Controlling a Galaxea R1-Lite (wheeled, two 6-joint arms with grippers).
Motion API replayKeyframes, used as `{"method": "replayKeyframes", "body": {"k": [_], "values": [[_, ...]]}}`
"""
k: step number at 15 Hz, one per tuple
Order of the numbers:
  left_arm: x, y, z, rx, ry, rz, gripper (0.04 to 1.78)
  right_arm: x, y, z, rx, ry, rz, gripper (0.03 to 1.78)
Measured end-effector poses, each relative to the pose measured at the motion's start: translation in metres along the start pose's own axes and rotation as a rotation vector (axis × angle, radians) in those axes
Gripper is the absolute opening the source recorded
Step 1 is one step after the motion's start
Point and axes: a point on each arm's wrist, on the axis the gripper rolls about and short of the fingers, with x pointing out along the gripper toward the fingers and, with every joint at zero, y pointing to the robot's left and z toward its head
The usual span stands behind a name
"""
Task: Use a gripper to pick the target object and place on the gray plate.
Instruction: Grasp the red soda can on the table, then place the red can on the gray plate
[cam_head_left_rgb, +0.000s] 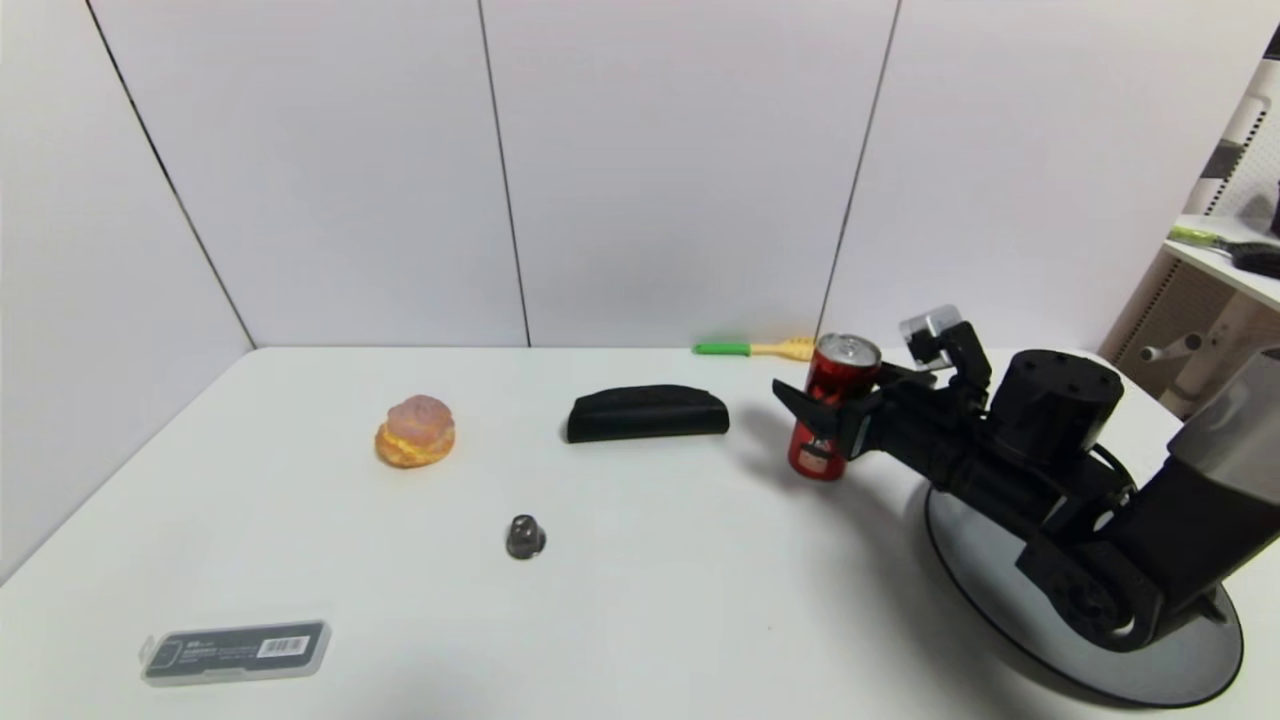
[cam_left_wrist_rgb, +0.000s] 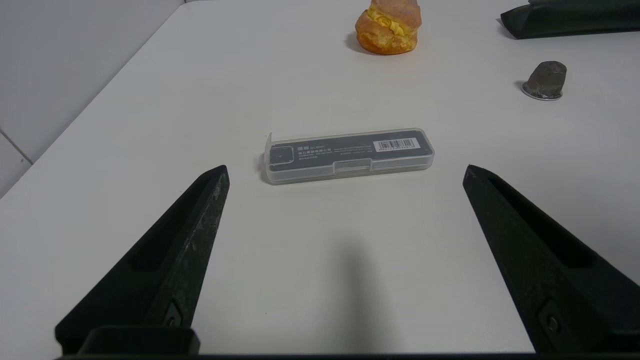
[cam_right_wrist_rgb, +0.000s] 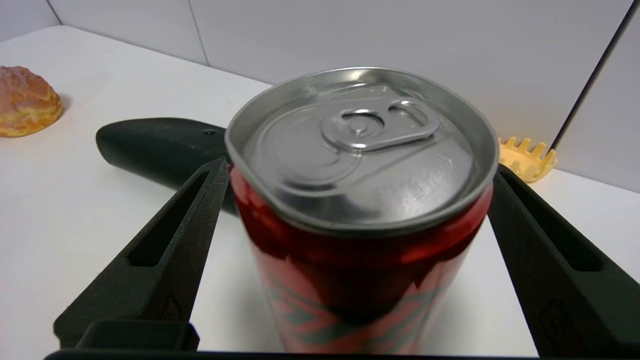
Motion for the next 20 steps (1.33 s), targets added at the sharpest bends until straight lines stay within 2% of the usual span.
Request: {"method": "replayKeyframes", "body": {"k": [3,8,15,20], "values": [[0.000,0.000,0.000,0.000,0.000,0.000,1.69,0.003,-0.001,-0.001,-0.002,-0.015,0.000,1.70],[0.000,0.000,0.000,0.000,0.000,0.000,1.69,0.004,-0.002,-0.002,0.002,-0.015,-0.003,1.02],[0.000,0.000,0.000,0.000,0.000,0.000,1.69,0.001,-0.005,0.005,-0.005,-0.042,-0.012,1.00],[0.000,0.000,0.000,0.000,0.000,0.000,1.69,-0.016,-0.001,0.022,-0.013,-0.062,-0.013,1.00]]}}
